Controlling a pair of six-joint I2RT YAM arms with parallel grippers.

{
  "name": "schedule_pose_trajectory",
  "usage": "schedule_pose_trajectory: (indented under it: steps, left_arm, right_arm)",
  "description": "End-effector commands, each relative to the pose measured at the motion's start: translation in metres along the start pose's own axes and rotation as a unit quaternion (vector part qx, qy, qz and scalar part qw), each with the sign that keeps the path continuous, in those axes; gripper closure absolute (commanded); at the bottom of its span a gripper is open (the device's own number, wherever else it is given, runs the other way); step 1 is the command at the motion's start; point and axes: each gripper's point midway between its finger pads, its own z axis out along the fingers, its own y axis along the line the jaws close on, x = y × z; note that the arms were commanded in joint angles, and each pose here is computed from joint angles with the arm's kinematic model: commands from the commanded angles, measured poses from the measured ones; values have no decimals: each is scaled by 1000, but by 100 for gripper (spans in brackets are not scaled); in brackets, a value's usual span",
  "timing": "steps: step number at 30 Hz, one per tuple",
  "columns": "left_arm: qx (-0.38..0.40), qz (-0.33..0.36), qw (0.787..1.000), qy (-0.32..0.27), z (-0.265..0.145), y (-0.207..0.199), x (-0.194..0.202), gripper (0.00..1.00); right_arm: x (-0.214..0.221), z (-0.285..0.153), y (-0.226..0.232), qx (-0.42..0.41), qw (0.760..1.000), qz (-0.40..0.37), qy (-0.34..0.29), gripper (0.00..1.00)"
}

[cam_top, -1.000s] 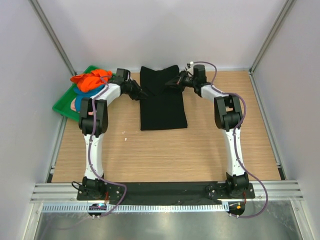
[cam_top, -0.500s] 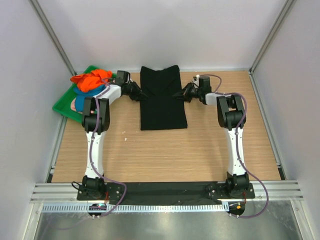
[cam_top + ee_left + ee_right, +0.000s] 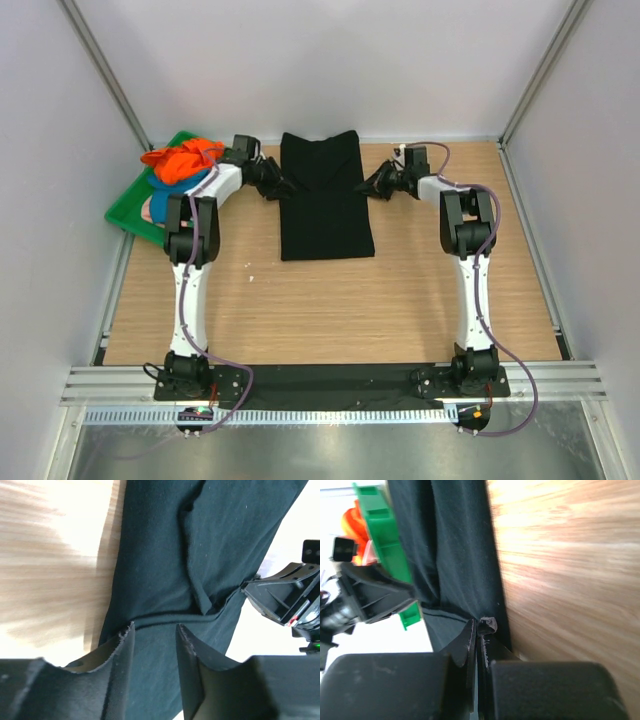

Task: Fold and stack the t-shirts
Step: Fold the tshirt

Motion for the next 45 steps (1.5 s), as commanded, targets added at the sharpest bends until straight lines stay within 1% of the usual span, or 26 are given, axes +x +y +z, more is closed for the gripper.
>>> schedule_pose_trajectory:
  steps: [1, 2, 3, 4, 6, 8, 9, 10, 11, 12, 13, 15, 17, 19, 20, 24, 29, 34, 37, 39, 40, 41, 42, 43, 44, 45]
  left_arm:
    - [9, 33, 999, -24, -49, -33, -17, 59]
    - [8, 37, 999, -21, -58, -37, -17, 58]
    - [11, 38, 999, -22, -66, -40, -18, 58]
    - [17, 44, 999, -28, -79, -48, -18, 58]
    - [14, 38, 999, -14, -84, -43, -4, 58]
    - [32, 42, 999, -4, -97, -55, 11, 62]
    - [26, 34, 999, 13, -91, -44, 28, 64]
    - [32, 37, 999, 21, -91, -49, 42, 75]
    - [45, 44, 998, 25, -95, -55, 53, 81]
    - [50, 35, 997, 39, -88, -47, 69, 85]
    - [55, 37, 997, 49, -84, -48, 83, 89]
    - [63, 34, 995, 62, -79, -47, 99, 92]
    - [65, 35, 994, 77, -69, -40, 116, 98]
    - [70, 34, 993, 87, -62, -35, 125, 100]
    - [72, 31, 993, 91, -59, -32, 129, 100]
    - [77, 4, 990, 116, -46, -12, 147, 100]
    - [42, -15, 990, 133, -42, 30, 171, 100]
    - [9, -30, 989, 141, -45, 59, 182, 100]
    - [-22, -23, 989, 147, -48, 77, 188, 100]
    - [-38, -6, 989, 140, -53, 79, 186, 100]
    - [-45, 6, 988, 146, -58, 81, 188, 100]
    - [-46, 11, 988, 146, -62, 80, 187, 100]
    - [-40, 23, 989, 141, -70, 71, 185, 100]
    - [-40, 27, 988, 144, -76, 67, 185, 99]
    - [-33, 30, 989, 143, -80, 60, 184, 97]
    - [-22, 34, 989, 140, -86, 49, 182, 96]
  right_arm:
    - [-20, -34, 29, 43, 998, -50, -21, 96]
    - [-21, -46, 28, 65, 997, -40, -24, 96]
    - [-27, -57, 32, 72, 996, -32, -42, 96]
    - [-32, -75, 41, 64, 996, -31, -60, 96]
    - [-25, -87, 53, 61, 996, -34, -60, 95]
    - [4, -90, 64, 56, 997, -47, -20, 93]
    - [18, -87, 68, 54, 997, -54, -4, 93]
    - [47, -80, 66, 51, 996, -61, 30, 93]
    - [61, -79, 73, 45, 996, -72, 42, 93]
    - [75, -76, 74, 41, 995, -74, 55, 94]
    - [105, -66, 75, 26, 993, -75, 87, 96]
    - [129, -58, 77, 11, 990, -78, 115, 99]
    - [159, -45, 79, -11, 985, -88, 148, 99]
    - [173, -33, 70, -22, 983, -78, 167, 98]
    - [181, -31, 73, -37, 981, -52, 184, 99]
    - [191, -21, 56, -66, 978, -27, 196, 98]
    - [211, -25, 14, -36, 974, -10, 223, 99]
    - [210, -47, -12, -18, 978, 13, 206, 98]
    - [205, -60, -15, -12, 981, 22, 192, 98]
    - [191, -74, -13, -6, 986, 15, 168, 99]
    - [194, -82, -19, 15, 985, 30, 172, 98]
    - [185, -90, -29, 39, 987, 16, 157, 98]
    - [181, -98, -26, 51, 987, 9, 151, 99]
    - [185, -107, -28, 73, 984, 21, 161, 99]
    - [182, -112, -29, 82, 984, -2, 158, 99]
    - [179, -118, -19, 80, 985, -14, 155, 99]
